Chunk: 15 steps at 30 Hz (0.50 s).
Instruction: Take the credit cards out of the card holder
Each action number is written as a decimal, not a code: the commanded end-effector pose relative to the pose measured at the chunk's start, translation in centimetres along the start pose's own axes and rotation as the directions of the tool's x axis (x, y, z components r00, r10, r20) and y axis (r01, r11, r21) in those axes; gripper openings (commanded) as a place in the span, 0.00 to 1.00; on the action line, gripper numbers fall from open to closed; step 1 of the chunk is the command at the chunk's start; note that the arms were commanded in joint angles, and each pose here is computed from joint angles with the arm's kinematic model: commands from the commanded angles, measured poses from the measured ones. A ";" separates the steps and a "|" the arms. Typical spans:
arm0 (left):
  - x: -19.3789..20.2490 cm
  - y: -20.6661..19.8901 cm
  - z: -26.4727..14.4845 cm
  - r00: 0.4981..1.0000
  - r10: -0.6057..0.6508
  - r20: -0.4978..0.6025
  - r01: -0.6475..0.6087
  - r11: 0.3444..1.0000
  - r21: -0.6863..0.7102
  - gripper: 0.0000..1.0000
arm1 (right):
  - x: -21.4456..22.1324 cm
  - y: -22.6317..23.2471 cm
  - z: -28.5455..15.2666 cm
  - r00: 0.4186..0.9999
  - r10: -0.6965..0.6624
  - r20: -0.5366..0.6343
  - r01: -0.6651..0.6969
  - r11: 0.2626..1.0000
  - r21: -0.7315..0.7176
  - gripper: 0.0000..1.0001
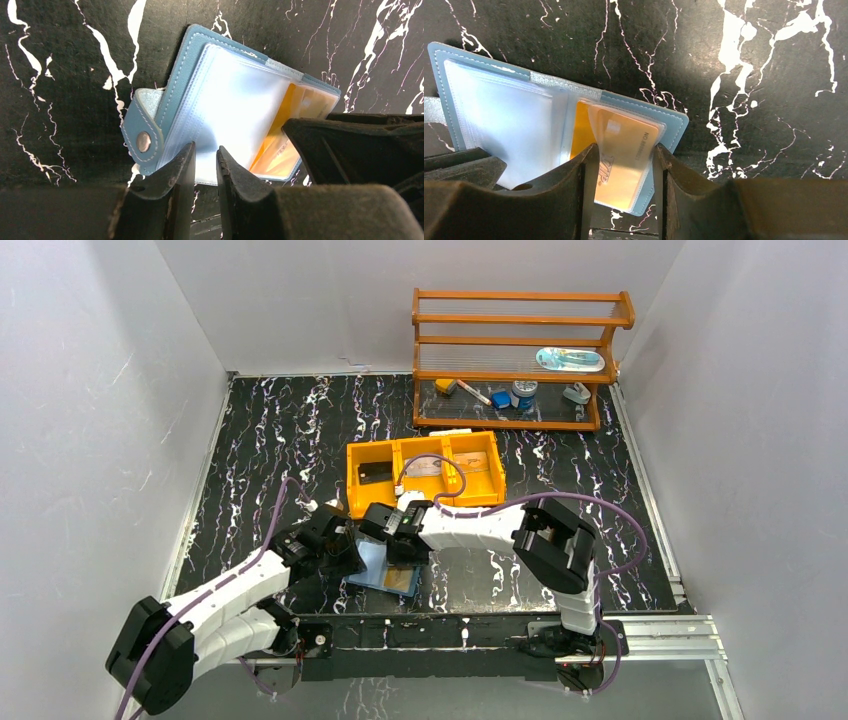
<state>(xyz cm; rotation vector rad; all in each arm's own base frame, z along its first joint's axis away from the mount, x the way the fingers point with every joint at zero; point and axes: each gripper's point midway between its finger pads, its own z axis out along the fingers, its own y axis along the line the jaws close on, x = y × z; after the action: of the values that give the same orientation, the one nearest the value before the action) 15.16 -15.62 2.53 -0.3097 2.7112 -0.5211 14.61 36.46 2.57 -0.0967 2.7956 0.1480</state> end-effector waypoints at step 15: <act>-0.9 -7.3 -4.2 0.988 0.153 0.008 -0.147 0.928 0.342 0.56 | 0.8 1.7 1.2 0.988 0.107 -0.114 -0.143 0.915 -0.377 0.35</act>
<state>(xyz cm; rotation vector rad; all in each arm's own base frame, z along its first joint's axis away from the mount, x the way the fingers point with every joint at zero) 15.78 -18.22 7.60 -0.1475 2.5928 -0.7558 14.89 36.67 2.82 -0.0136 2.8173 0.5481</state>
